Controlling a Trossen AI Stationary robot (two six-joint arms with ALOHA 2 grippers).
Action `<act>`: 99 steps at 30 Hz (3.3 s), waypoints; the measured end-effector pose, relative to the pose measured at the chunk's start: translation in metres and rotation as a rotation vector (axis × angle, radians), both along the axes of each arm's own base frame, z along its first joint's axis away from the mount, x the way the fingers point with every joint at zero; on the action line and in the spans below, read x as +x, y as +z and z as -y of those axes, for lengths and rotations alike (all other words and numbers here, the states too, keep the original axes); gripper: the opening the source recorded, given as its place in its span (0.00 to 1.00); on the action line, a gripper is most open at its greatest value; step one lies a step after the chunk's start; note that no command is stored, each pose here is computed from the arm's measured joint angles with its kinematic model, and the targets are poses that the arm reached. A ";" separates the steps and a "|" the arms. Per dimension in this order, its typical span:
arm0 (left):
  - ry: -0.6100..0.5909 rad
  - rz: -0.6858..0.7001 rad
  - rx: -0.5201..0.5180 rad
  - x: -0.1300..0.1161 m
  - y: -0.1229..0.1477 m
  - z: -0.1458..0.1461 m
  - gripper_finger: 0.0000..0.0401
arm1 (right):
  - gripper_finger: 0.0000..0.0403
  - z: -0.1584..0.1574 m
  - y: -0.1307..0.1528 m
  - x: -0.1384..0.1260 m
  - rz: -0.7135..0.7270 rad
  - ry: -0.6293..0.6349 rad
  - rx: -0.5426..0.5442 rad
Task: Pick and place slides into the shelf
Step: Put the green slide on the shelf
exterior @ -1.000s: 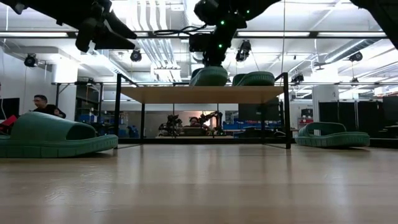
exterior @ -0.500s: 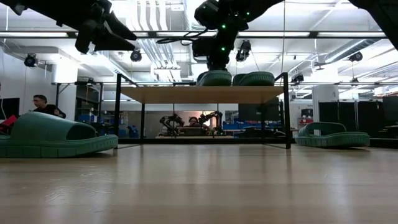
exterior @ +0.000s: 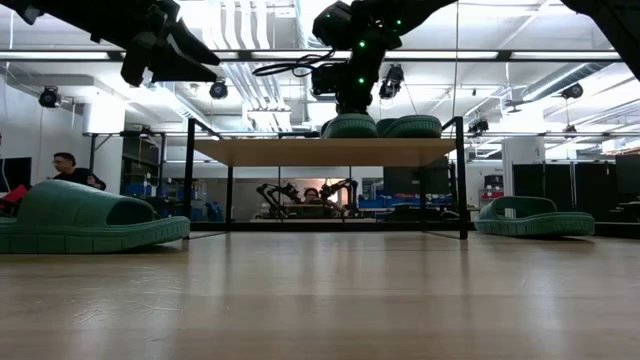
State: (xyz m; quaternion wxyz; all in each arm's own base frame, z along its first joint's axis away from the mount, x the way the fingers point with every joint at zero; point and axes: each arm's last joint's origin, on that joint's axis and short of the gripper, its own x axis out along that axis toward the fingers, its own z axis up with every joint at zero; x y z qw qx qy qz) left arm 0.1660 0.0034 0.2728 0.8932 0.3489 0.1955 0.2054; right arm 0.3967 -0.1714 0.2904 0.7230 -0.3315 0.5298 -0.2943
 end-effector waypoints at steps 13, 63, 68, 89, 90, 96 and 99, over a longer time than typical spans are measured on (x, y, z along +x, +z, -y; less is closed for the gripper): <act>0.003 0.007 -0.013 0.000 0.000 0.000 0.64 | 0.03 -0.002 -0.003 -0.004 -0.019 -0.026 0.032; 0.002 0.016 -0.013 0.000 0.001 0.000 0.64 | 0.32 -0.086 0.070 -0.047 0.223 0.014 0.221; 0.002 0.020 -0.014 0.000 0.001 0.000 0.64 | 0.29 -0.116 0.094 -0.083 0.251 -0.018 0.287; -0.023 0.049 -0.027 0.001 0.004 0.001 0.64 | 0.27 -0.192 0.029 -0.206 0.085 -0.199 0.328; -0.018 0.049 -0.026 0.001 0.004 0.001 0.64 | 0.27 -0.192 0.023 -0.210 0.082 -0.225 0.341; -0.017 0.037 -0.026 0.001 0.002 0.001 0.64 | 0.28 -0.188 -0.013 -0.230 0.009 -0.285 0.332; -0.017 0.029 -0.026 0.000 0.002 0.001 0.64 | 0.31 -0.187 -0.029 -0.234 -0.034 -0.295 0.305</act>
